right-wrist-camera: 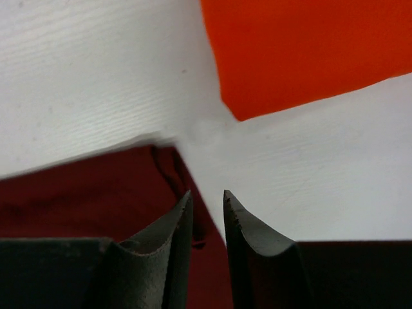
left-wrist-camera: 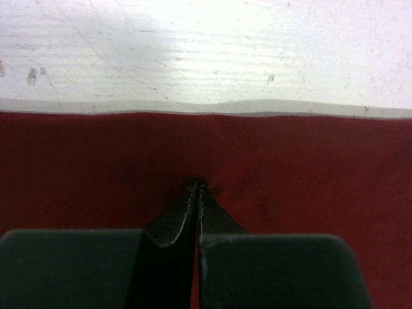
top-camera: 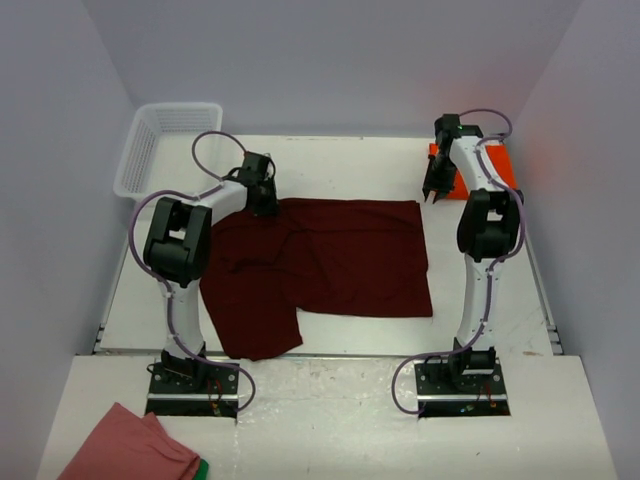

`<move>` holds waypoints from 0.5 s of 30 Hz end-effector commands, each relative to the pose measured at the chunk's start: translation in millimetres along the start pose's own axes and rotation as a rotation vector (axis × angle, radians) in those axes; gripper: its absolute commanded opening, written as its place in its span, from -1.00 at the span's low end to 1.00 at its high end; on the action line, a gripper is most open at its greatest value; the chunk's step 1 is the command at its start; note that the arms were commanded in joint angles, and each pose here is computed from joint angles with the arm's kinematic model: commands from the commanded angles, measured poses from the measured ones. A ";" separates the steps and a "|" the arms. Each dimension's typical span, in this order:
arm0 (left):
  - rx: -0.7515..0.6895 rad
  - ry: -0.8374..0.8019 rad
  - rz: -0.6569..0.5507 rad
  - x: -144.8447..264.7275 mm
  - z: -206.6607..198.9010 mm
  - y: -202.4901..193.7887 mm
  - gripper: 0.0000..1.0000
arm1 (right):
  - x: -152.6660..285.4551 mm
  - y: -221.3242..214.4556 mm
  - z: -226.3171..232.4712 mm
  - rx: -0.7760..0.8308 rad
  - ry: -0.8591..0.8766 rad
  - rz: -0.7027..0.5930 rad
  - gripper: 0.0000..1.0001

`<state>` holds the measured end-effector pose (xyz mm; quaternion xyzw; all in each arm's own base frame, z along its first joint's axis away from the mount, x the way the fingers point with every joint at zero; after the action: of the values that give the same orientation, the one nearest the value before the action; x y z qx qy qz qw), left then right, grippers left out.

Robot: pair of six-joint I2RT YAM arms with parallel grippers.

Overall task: Fold and stack the t-shirts
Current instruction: Fold the flattened tshirt in 1/3 of the way

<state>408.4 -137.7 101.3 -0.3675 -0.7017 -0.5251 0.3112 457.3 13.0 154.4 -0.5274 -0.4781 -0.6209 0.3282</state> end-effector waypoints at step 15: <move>-0.127 0.014 0.035 7.4 -26.4 -11.6 -0.91 | 37.6 -52.0 19.5 0.051 0.195 0.042 -0.29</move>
<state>403.2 -157.4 102.0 -0.3947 -0.6848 -0.5383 0.2924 411.7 41.4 159.3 -0.4896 -0.4128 -0.6486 0.4112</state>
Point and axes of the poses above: each gripper's point midway between its finger pads, its own x axis back along the fingers, its own z axis along the line the jaws close on, y = z × x, the point moved 10 cm from there along x, back along the fingers, and after that the axes turned 1 degree about -x, right-handed, at the moved point
